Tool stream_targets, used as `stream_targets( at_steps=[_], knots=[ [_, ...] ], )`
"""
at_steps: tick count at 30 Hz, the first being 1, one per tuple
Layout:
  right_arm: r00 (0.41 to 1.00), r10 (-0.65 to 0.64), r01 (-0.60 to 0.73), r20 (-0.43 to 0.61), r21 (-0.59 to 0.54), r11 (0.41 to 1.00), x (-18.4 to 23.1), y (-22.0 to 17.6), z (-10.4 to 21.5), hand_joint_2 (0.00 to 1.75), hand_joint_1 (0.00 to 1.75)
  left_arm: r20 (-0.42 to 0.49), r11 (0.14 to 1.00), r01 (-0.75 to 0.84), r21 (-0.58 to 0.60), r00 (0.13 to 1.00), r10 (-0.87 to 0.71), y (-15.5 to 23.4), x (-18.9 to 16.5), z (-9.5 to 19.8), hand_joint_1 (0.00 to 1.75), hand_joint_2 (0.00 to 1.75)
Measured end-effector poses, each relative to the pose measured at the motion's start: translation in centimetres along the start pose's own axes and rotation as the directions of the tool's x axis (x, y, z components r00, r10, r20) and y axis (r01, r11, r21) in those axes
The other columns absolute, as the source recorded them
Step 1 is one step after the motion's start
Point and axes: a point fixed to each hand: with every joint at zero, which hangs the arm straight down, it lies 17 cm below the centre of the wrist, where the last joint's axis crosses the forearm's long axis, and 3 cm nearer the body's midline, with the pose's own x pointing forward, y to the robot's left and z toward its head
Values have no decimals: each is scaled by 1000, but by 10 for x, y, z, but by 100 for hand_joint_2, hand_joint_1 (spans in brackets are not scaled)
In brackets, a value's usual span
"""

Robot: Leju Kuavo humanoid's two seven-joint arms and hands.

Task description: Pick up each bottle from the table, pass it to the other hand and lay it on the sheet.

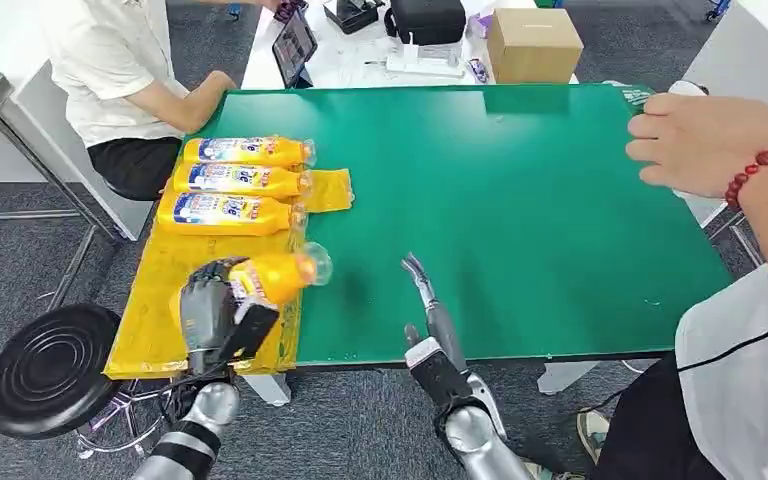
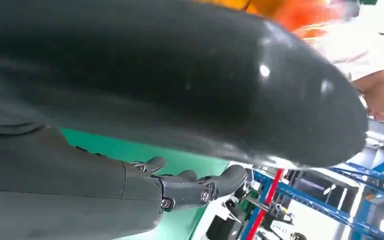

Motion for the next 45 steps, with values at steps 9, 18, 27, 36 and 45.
stream_targets(
  at_steps=[9, 18, 27, 36, 45],
  knots=[
    [999, -24, 24, 21, -1, 1000, 8, 1, -12, 0, 0, -31, 966, 101, -236, 993, -112, -44, -32, -8, 175, 175],
    [999, -27, 27, 23, 3, 1000, 7, 1, -15, 0, 0, 0, 889, 203, -410, 975, -222, -72, -46, -6, 0, 175],
    [1000, -16, 16, 22, 1, 1000, 2, -2, -14, 0, 0, 94, 782, 217, -585, 975, -200, -103, -42, 18, 0, 175],
    [1000, -17, 17, 11, 2, 1000, -4, -1, -11, 0, 0, 96, 763, 105, -638, 994, -56, -110, -27, 30, 0, 175],
    [1000, -17, 17, 3, 0, 1000, -7, -1, -9, 0, 0, 93, 762, 86, -642, 995, -35, -111, -25, 32, 0, 175]
  ],
)
